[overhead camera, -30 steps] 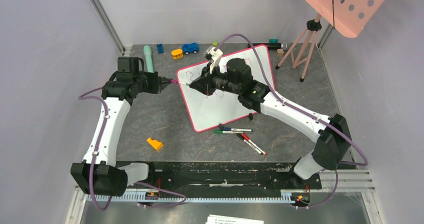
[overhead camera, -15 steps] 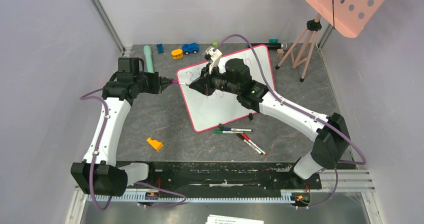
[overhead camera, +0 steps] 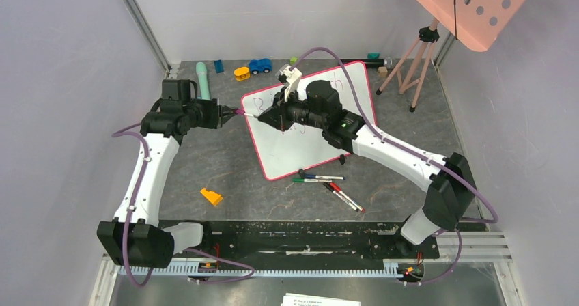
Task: Write a sentence on the whiteboard
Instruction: Insert the whiteboard marker without the cap into the pen cap.
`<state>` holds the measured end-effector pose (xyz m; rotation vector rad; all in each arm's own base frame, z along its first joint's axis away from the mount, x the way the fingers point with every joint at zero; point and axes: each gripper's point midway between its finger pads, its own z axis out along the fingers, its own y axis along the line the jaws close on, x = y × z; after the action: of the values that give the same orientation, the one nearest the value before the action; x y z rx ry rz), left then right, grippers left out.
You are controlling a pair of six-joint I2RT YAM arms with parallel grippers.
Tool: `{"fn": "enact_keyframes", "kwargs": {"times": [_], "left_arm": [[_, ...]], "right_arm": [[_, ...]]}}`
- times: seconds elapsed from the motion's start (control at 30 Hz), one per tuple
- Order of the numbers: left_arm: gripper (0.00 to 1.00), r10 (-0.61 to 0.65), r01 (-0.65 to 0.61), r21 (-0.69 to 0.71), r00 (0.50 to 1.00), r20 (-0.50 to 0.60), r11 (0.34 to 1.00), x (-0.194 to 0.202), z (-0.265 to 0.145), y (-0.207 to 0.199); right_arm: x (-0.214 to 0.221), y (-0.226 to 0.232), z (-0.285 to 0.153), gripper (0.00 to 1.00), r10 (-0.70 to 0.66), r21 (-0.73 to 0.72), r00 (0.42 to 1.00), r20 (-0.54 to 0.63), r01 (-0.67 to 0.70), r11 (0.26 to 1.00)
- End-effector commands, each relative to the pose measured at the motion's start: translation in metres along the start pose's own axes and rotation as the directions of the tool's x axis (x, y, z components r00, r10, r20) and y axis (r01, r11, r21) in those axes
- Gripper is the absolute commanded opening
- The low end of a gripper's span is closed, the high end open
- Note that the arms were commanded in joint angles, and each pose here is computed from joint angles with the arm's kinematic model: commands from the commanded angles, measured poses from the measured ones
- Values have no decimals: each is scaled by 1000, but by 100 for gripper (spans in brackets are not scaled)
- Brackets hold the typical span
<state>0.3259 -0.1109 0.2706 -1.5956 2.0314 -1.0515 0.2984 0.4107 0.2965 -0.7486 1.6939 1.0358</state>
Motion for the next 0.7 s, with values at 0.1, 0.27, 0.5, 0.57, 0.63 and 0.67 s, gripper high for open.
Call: {"fn": "enact_keyframes", "kwargs": {"times": [0.1, 0.27, 0.5, 0.57, 0.63, 0.67], "left_arm": [[2, -17, 20, 48, 999, -50, 999, 10, -5, -11], [2, -11, 13, 49, 998, -57, 999, 12, -5, -11], [2, 33, -30, 62, 998, -48, 998, 19, -2, -17], [2, 58, -55, 72, 998, -39, 996, 22, -2, -22], [2, 68, -65, 81, 997, -25, 995, 23, -4, -25], [2, 68, -66, 83, 998, -21, 994, 24, -5, -25]], "right_arm": [[-28, 4, 6, 0, -20, 4, 998, 63, 20, 1000], [-25, -2, 12, 0, -3, 32, 999, 49, 2, 999], [-23, -11, 26, 0, 7, 112, 1000, -1, -7, 994], [-21, -10, 33, 0, -3, 138, 1000, -23, 6, 990], [-21, -4, 40, 0, -4, 142, 999, -34, 9, 990], [-18, -3, 44, 0, -3, 145, 999, -41, 9, 989]]}}
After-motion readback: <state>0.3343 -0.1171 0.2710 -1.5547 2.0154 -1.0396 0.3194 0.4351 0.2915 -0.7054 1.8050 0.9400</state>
